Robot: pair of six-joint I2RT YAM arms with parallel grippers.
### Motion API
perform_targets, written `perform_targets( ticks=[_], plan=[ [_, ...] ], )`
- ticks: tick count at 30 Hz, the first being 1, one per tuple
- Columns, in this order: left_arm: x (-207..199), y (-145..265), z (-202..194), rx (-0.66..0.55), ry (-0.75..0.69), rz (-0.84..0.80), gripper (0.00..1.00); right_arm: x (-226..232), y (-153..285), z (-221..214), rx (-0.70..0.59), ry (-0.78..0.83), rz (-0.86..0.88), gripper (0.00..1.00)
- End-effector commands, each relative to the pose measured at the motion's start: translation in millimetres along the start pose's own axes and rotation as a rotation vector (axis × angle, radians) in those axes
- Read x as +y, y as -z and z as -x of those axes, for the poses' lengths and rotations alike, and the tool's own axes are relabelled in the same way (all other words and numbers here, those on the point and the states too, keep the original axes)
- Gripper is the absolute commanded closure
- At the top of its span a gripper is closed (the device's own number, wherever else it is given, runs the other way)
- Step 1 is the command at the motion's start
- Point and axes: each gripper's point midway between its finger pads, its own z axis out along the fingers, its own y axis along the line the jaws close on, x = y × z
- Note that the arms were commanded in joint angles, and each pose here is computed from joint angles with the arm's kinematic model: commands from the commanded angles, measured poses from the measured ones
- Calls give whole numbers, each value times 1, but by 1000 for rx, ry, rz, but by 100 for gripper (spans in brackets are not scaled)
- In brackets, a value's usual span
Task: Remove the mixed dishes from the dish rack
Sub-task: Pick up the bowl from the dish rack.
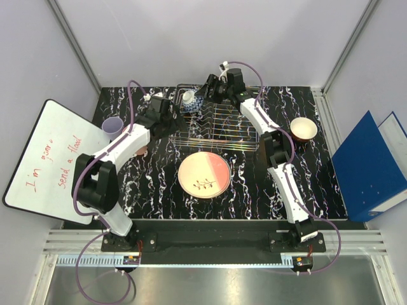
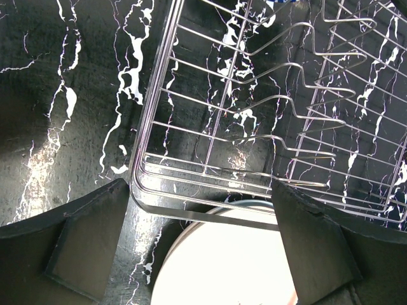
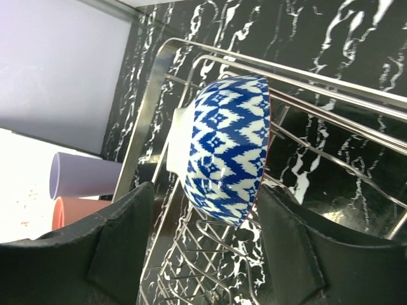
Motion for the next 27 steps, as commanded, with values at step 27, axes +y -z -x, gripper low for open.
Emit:
perform_targets(
  ticks=[27],
  plan=[
    [-11,-1,8,-27,7,-41,3,18,6,-4,1,-4,14,39]
  ],
)
